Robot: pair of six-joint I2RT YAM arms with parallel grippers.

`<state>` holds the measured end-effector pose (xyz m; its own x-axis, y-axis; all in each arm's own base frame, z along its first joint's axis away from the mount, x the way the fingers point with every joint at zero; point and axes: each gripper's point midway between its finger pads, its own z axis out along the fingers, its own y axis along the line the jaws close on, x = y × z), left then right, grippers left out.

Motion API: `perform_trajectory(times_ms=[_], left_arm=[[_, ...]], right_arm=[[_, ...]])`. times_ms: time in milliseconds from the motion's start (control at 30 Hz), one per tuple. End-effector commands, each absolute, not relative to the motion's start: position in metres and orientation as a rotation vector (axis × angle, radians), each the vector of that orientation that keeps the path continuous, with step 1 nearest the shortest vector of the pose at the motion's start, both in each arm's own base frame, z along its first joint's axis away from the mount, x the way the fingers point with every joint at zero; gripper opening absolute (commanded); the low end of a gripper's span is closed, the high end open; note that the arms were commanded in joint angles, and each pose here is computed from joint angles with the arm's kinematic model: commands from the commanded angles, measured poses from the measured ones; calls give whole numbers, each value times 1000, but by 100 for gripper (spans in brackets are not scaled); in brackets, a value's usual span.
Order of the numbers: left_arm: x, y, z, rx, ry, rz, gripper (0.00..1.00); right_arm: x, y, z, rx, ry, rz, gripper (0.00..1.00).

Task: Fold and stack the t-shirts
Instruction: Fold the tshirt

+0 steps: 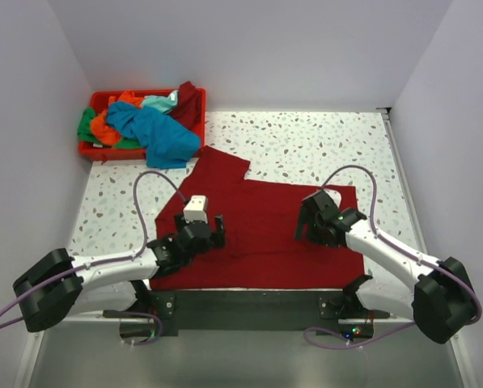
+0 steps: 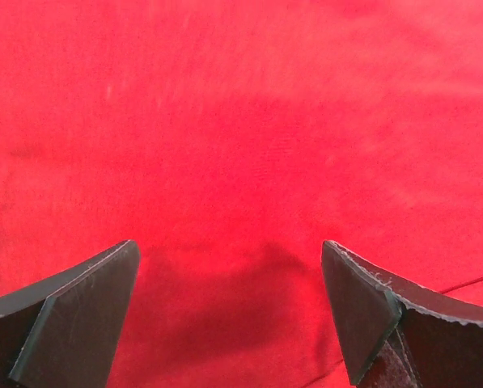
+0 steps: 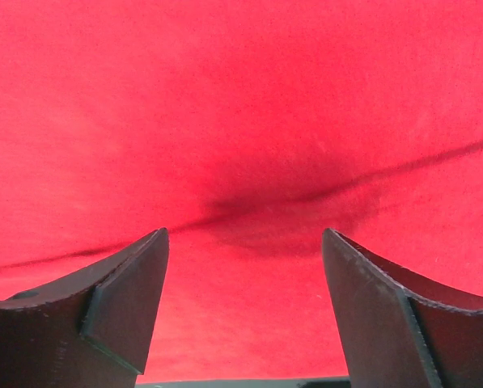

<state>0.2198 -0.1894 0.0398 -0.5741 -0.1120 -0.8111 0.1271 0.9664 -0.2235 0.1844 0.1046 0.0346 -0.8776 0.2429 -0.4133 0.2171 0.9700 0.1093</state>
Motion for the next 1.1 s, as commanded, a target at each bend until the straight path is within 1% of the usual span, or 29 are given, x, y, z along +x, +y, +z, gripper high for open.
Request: perform_trajectory(times_ms=[0,33,100,133,300,333,400,467,500,533,567,633,667,733,767,833,867,933,967,1067], left_arm=[[247,-199,98,-24,2027,-329,100],[253,-198,105,-17,2009,-310,100],[273,-192,126,-60,1967,-296,100],[280,-191,130,-43,1961,-290,100],[337,-172,155,-109,1904,-278,100],[345,-171,148,-94,1922,-246,100],[365,-169,162,-116,1899,-235,100],[379,-177,154,-101,1933,-272,100],[390,-181,164,-101,1920,-314,100],[396,-184,155,-92,1948,-311,100],[406,-188,168,-94,1929,-318,100],[413,-186,162,-88,1966,-273,100],[420,-189,173,-89,1953,-281,100],[421,-191,168,-83,1998,-288,100],[426,-194,178,-85,1992,-303,100],[424,-195,180,-76,2023,-313,100],[423,-194,183,-74,2039,-306,100],[418,-191,184,-64,2073,-296,100],[419,-192,191,-67,2070,-298,100],[417,-187,198,-71,2092,-299,100]], right_arm=[[226,106,71,299,2559,26,82],[241,112,83,297,2526,49,83],[259,112,90,284,2515,50,83],[276,117,93,284,2504,68,83],[331,98,94,340,2483,77,82],[343,97,96,350,2478,69,82],[356,85,97,386,2471,54,82],[369,72,97,446,2476,62,81],[373,66,95,466,2479,62,80],[379,53,100,506,2467,55,79],[382,43,99,521,2472,23,77],[387,18,107,580,2448,-53,76],[387,9,110,595,2444,-78,73],[388,-12,117,646,2422,-116,70],[388,-18,119,660,2418,-121,65],[389,-37,123,716,2397,-125,61],[389,-41,123,734,2396,-118,57],[393,-50,125,769,2399,-84,52],[394,-52,125,780,2399,-78,48],[400,-62,122,809,2407,-73,42]])
